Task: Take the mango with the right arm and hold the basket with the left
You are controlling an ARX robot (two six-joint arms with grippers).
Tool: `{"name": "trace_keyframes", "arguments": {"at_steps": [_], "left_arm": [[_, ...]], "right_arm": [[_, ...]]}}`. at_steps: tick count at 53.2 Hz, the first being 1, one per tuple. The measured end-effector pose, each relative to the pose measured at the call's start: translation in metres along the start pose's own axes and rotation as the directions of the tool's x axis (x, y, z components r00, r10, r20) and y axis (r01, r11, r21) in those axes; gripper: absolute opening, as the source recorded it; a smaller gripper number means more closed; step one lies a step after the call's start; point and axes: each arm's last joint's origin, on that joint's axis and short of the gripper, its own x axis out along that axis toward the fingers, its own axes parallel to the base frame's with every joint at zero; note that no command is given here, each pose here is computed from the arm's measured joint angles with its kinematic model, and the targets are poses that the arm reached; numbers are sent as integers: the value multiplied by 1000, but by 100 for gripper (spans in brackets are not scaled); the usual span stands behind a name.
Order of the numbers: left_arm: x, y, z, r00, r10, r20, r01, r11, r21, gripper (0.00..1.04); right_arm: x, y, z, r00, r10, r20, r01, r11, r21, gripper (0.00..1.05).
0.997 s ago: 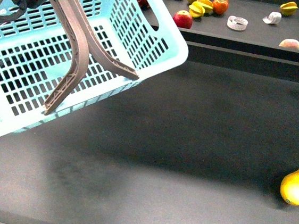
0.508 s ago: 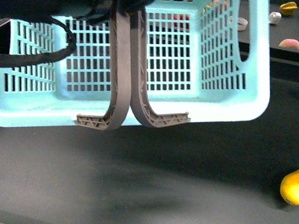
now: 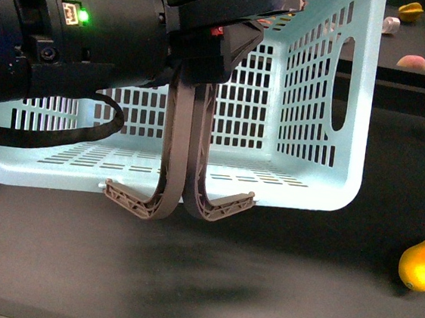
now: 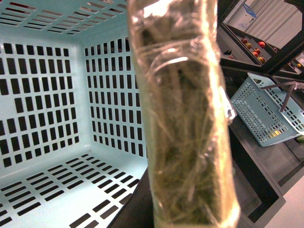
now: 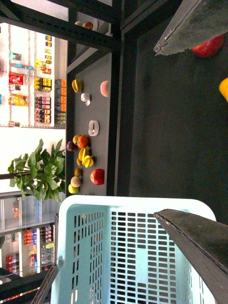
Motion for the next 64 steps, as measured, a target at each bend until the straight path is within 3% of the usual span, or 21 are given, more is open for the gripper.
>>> {"name": "trace_keyframes", "arguments": {"at_steps": [22, 64], "left_arm": [[-1, 2, -13, 996, -52, -77, 56, 997, 57, 8], [-3, 7, -12, 997, -18, -69, 23, 997, 67, 8]], "right_arm": [[0, 0, 0, 1000, 0, 0, 0, 1000, 0, 97], [0, 0, 0, 1000, 0, 0, 0, 1000, 0, 97]]}}
